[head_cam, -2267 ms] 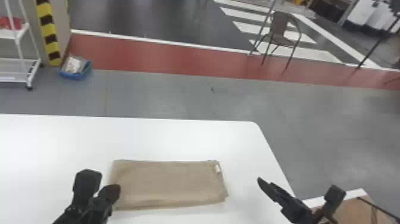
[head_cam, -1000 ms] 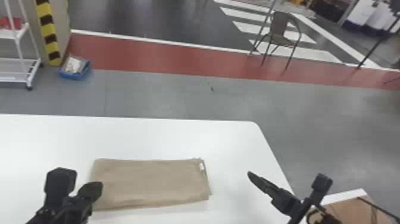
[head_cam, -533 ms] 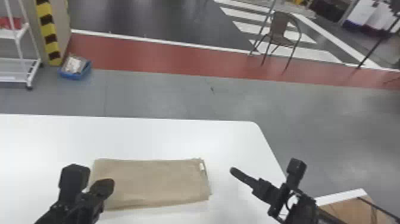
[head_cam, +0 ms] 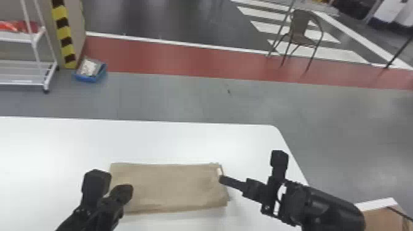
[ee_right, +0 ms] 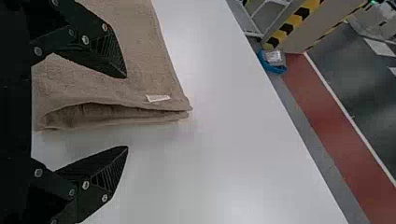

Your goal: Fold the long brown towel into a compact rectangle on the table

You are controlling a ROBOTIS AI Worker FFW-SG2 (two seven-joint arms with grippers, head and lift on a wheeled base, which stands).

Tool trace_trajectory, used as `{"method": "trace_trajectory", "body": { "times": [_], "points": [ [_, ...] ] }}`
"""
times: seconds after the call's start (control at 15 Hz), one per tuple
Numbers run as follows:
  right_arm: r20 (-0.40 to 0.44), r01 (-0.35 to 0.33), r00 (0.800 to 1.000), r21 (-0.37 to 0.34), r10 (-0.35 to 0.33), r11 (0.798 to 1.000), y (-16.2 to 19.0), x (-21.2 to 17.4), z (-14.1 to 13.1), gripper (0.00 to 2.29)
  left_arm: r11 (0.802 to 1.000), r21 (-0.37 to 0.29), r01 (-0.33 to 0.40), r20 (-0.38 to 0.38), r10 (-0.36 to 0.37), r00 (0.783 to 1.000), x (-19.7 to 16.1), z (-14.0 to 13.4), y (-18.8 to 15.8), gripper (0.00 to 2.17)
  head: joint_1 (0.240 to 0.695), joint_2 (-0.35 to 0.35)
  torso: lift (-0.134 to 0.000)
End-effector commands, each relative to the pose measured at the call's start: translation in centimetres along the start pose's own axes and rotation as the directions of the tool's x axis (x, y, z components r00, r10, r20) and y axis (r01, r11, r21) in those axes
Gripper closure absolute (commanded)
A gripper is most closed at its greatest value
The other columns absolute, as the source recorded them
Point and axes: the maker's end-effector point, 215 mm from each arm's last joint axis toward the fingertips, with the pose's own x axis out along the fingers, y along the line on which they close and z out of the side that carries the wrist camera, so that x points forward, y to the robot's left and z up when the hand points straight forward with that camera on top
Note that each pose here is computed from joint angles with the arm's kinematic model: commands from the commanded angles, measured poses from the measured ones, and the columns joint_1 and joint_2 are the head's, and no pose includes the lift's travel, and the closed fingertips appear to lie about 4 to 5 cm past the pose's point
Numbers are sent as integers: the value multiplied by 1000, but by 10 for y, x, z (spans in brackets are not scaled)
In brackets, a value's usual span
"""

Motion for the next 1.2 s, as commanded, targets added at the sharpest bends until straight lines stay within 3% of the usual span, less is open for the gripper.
{"method": "trace_trajectory", "body": {
  "times": [0.0, 0.33, 0.67, 1.13],
  "points": [
    [-87, 15, 996, 12, -14, 1000, 7, 1, -13, 407, 1000, 2, -1, 1, 1, 1000, -1, 0, 2, 1791, 695, -276, 0],
    [-93, 51, 994, -9, -52, 999, 9, 1, 13, 407, 1000, 1, 8, 9, -8, 1000, 0, 3, -2, 1791, 695, -265, 0],
    [-135, 69, 988, 3, -68, 998, -1, 10, 15, 407, 1000, 2, 4, 4, -4, 1000, -1, 1, 0, 1791, 695, -270, 0],
    [-102, 61, 993, -8, -62, 998, -7, 28, 23, 407, 1000, 1, 9, 8, -9, 1000, 0, 2, -2, 1791, 695, -275, 0]
  ]
}}
